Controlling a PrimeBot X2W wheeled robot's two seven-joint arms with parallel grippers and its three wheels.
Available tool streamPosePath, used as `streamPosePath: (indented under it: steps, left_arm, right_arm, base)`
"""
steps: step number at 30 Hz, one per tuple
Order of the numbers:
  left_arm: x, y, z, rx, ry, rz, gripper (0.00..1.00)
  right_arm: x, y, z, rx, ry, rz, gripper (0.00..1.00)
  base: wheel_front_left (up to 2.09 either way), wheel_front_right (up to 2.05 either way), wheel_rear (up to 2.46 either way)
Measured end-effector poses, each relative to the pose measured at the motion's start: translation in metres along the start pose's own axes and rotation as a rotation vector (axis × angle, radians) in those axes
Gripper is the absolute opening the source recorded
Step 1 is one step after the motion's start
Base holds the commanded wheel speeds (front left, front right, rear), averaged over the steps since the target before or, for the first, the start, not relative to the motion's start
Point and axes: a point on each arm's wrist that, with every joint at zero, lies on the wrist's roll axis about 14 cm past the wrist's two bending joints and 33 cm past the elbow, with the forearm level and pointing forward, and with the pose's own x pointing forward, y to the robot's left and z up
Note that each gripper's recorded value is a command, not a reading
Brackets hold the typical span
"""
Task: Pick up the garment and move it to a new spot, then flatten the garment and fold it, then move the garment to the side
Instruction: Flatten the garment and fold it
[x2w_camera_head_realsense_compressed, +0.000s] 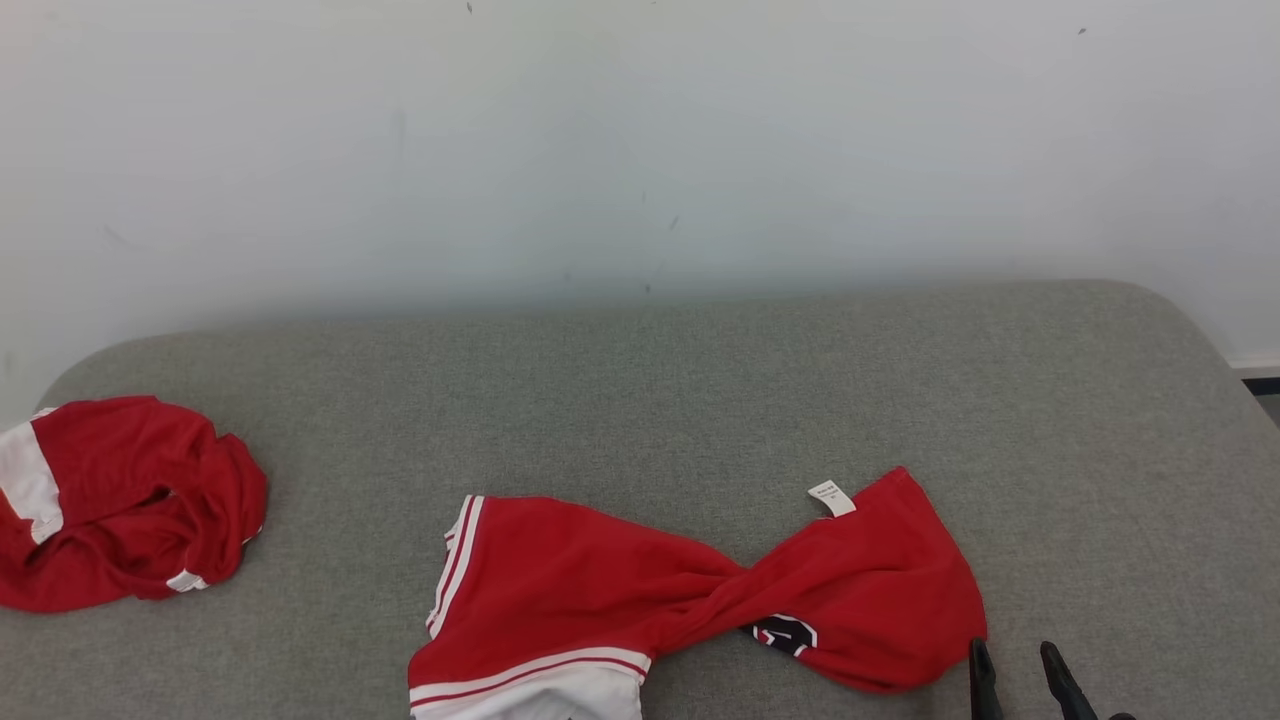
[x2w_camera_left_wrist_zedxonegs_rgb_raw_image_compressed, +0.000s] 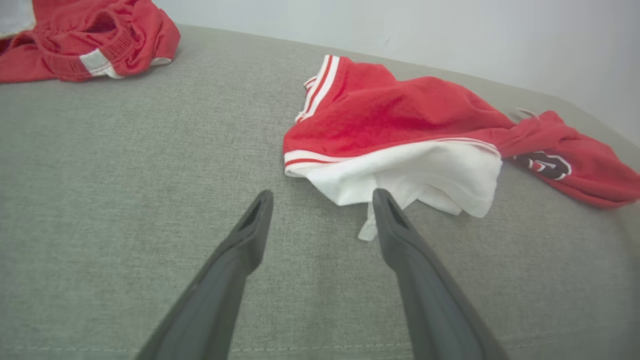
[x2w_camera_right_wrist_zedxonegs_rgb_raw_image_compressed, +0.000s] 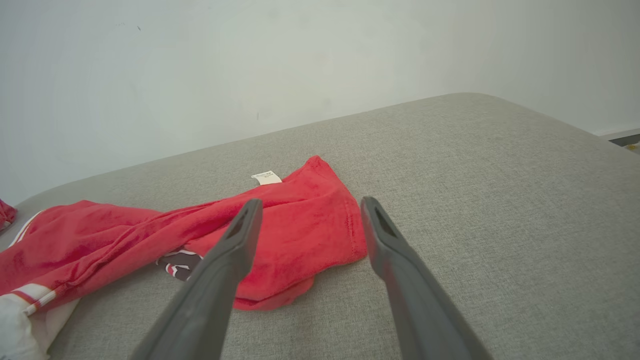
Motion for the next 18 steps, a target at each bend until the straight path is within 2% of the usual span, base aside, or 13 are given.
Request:
streamPosePath:
  steps: [6, 18]
  left_arm:
    - [0.005, -0.015, -0.023, -0.027, 0.080, -0.052, 1.00]
    - [0.029, -0.033, -0.036, -0.046, 0.145, -0.106, 1.00]
  right_arm:
    - [0.002, 0.001, -0.001, 0.007, 0.003, 0.002, 1.00]
    - [0.004, 0.001, -0.002, 0.022, 0.006, -0.004, 1.00]
  base:
    - [0.00, 0.00, 0.00]
    - [0.00, 0.00, 0.00]
